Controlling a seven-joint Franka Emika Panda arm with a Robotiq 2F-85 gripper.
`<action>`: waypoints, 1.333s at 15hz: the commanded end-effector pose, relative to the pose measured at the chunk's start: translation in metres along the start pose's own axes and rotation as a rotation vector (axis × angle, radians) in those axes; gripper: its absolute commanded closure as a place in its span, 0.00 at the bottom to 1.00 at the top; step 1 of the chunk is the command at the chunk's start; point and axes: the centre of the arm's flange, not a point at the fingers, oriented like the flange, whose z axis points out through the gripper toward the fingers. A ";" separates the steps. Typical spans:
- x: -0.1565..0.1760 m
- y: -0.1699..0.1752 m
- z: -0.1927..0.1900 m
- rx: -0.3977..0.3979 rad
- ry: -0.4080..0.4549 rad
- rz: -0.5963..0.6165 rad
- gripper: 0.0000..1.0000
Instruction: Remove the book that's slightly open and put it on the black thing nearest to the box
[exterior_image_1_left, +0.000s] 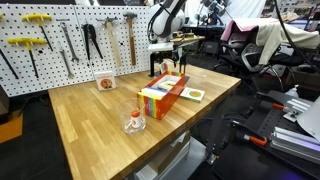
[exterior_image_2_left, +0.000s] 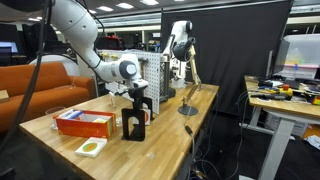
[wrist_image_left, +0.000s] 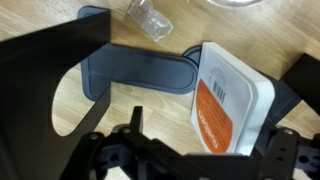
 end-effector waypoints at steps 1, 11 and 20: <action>0.007 0.001 -0.003 0.026 0.005 -0.014 0.00; 0.010 0.001 -0.009 0.055 0.017 -0.009 0.00; 0.010 0.001 -0.009 0.062 0.018 -0.007 0.41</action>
